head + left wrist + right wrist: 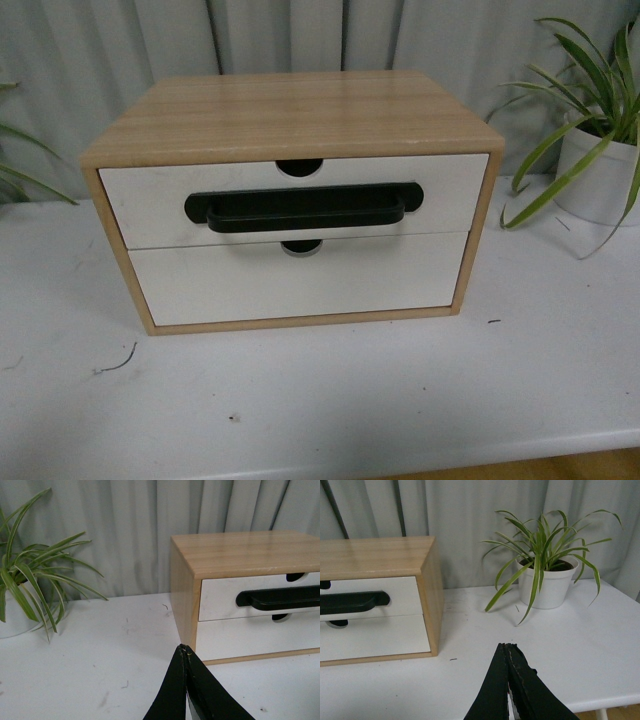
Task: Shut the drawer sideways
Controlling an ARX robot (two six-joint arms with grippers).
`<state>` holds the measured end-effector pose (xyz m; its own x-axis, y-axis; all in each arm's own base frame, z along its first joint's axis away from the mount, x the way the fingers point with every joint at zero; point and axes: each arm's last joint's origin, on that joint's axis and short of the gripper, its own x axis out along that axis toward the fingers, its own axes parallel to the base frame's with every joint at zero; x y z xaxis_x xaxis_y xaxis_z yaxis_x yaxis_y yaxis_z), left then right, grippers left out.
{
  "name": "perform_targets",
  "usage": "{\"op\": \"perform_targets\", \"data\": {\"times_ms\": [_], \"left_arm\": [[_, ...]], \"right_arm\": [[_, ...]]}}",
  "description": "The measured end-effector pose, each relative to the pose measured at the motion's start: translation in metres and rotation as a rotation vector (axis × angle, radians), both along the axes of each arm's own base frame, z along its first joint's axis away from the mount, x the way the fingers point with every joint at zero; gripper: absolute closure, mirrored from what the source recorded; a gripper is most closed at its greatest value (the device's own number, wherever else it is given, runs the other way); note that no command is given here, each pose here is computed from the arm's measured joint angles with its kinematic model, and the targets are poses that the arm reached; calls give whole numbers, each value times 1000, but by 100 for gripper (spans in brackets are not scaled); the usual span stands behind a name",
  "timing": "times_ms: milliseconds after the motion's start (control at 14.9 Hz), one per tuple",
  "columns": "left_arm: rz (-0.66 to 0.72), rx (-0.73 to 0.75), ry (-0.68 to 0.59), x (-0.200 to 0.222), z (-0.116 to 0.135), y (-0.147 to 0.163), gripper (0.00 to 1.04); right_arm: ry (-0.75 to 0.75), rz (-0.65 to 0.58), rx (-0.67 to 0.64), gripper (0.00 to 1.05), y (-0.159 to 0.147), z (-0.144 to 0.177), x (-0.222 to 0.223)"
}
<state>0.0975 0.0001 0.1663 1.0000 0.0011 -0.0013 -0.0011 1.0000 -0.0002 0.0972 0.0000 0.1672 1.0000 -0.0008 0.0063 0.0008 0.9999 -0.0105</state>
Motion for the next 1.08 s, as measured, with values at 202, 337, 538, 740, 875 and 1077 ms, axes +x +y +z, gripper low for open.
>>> {"op": "perform_targets", "data": {"times_ms": [202,337,538,740,875,1077], "left_arm": [[0,0,0,0,0,0,92],[0,0,-1,0,0,0,66],[0,0,-1,0,0,0,30],[0,0,-1,0,0,0,7],[0,0,-1,0,0,0,7],[0,0,-1,0,0,0,7]], "right_arm": [[2,0,0,91,0,0,0],[2,0,0,65,0,0,0],[2,0,0,29,0,0,0],[2,0,0,7,0,0,0],[2,0,0,6,0,0,0],[2,0,0,6,0,0,0]]}}
